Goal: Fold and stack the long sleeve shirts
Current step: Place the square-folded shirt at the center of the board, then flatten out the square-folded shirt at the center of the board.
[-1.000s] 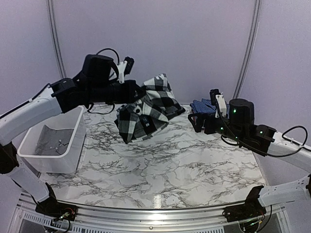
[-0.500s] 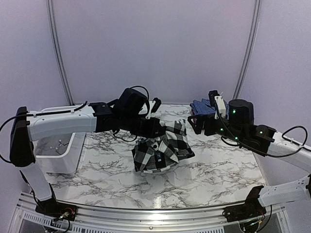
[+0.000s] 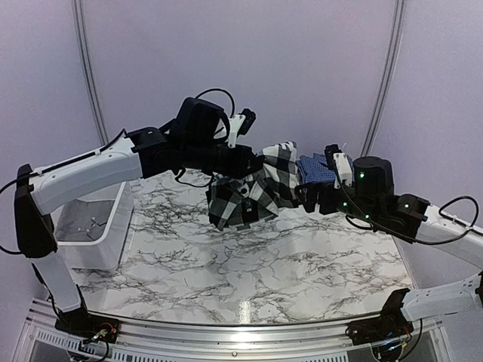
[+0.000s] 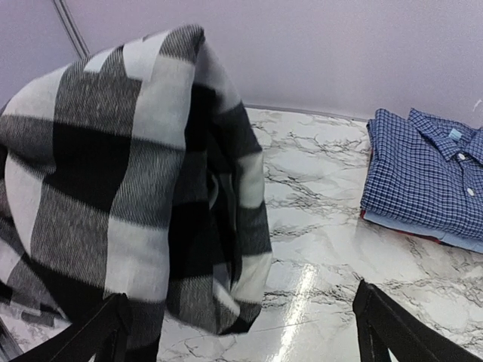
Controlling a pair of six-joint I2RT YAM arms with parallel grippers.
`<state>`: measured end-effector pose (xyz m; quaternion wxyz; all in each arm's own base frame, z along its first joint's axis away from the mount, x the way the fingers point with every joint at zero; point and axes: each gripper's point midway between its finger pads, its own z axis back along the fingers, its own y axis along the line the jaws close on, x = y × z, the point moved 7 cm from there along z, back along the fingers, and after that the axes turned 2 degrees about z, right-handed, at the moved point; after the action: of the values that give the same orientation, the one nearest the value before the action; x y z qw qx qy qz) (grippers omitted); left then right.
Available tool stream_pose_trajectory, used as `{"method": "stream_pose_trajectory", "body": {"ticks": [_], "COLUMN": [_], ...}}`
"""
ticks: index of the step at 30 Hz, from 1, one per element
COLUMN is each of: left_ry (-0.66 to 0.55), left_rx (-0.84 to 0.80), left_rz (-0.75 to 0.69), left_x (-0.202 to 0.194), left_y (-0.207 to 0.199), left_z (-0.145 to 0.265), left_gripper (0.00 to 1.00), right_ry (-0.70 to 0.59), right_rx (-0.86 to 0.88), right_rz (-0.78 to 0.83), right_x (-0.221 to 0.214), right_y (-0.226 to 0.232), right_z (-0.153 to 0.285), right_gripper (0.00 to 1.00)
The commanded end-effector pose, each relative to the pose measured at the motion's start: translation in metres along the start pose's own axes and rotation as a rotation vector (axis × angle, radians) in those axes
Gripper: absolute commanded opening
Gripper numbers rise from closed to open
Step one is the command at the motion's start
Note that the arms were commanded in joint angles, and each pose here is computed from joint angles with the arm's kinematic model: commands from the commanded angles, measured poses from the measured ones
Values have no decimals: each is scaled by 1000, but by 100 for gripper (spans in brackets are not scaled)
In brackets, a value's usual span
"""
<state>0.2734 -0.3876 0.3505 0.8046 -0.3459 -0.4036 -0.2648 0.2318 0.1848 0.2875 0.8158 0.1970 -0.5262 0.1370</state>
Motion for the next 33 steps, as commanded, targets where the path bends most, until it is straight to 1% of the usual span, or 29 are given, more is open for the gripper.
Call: {"method": "stream_pose_trajectory", "body": {"ticks": [1,4,5,6,7,9,10,11,12,13,14,16,18,21,23,25,27,28,31,33], "left_ry": [79,54,57,62,73,135,172,209,235,250,261,260,250,298,352,411,458,485,535,571], "left_rx": [-206,-332,-348,-349,-321,-268,-224,-187,-160,-124,-88,-67,-44,-16,-20,-3,20,13,43,56], "left_rz": [-8,54,82,123,178,325,400,460,484,471,456,420,346,221,138,72,19,-17,-133,-183], "left_x": [-12,-7,-7,-8,-9,-20,-33,-46,-55,-61,-65,-65,-63,-76,-96,-118,-137,-149,-177,-194], "left_y": [-36,-48,-44,-35,-16,33,59,81,94,102,105,102,90,63,36,17,4,-10,-36,-48], "left_z": [-8,-8,-10,-13,-19,-37,-48,-56,-62,-64,-64,-58,-49,-44,-45,-49,-52,-54,-57,-60], "left_gripper": [0,0,0,3,15,24,40,63,72,81,87,88,88,87,84,79,77,75,75,75], "right_ry": [-42,-52,-62,-68,-71,-57,-41,-24,-7,14,37,84,112,146,168,187,209,224,232,230], "right_rx": [-135,-188,-188,-183,-176,-161,-154,-143,-132,-124,-120,-123,-140,-166,-189,-213,-241,-252,-261,-260], "right_rz": [-14,-27,-32,-36,-38,-40,-39,-37,-34,-32,-29,-26,-27,-35,-47,-63,-82,-91,-109,-120], "right_x": [17,20,22,23,23,22,19,17,14,11,8,-2,-12,-25,-33,-40,-48,-53,-60,-62], "right_y": [-14,-22,-23,-24,-24,-25,-24,-23,-22,-21,-20,-21,-24,-31,-37,-45,-53,-56,-61,-62], "right_z": [13,19,21,23,24,21,18,14,11,7,3,-2,-5,-6,-5,-4,-4,-3,0,2], "right_gripper": [99,99,98,99,99,98,99,99,99,99,98,98,99,98,99,99,99,99,99,99]}}
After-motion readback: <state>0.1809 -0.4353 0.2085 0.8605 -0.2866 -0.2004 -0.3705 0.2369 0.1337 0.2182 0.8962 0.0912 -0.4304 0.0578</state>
